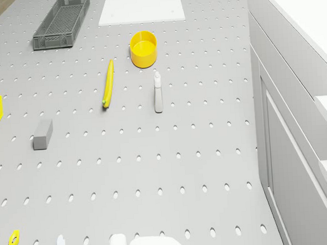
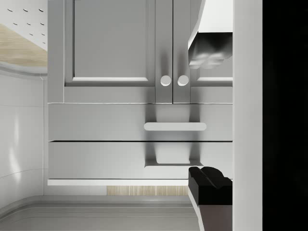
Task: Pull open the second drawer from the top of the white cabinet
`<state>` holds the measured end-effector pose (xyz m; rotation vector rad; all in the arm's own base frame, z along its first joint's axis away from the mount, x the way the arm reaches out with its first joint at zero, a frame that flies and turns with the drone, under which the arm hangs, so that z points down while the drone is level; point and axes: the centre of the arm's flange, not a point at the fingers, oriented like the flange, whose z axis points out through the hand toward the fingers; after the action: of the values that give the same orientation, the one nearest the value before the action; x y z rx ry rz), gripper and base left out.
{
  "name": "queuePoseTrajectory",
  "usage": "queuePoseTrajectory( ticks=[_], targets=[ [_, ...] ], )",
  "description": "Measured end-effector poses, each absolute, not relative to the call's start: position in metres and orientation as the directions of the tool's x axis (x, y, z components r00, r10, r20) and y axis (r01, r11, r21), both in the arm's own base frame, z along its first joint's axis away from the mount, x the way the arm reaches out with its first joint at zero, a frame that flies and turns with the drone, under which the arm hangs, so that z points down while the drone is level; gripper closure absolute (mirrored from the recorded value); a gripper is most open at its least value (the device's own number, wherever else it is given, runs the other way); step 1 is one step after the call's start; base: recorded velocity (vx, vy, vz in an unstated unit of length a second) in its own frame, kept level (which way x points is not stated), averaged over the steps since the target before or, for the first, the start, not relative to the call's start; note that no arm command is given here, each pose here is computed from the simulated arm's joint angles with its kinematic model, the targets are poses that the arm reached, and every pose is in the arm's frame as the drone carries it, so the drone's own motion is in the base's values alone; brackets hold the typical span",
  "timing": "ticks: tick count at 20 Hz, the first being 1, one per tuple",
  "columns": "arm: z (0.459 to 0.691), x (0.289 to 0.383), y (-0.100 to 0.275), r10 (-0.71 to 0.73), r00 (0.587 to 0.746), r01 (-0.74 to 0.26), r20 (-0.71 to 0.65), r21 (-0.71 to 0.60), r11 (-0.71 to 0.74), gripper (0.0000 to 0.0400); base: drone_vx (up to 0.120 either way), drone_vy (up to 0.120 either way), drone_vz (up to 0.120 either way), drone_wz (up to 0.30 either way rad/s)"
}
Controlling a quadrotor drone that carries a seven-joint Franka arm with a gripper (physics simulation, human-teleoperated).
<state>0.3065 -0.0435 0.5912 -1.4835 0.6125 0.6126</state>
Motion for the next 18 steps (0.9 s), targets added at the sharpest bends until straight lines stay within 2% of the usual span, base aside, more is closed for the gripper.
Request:
queuePoseTrajectory(
  ticks=[18],
  targets=[
    [0.591, 0.3061, 0.046, 0.000, 0.709, -0.706, -0.706, -0.709, 0.000, 0.0100, 0.000, 0.000, 0.000, 0.000]
  ],
)
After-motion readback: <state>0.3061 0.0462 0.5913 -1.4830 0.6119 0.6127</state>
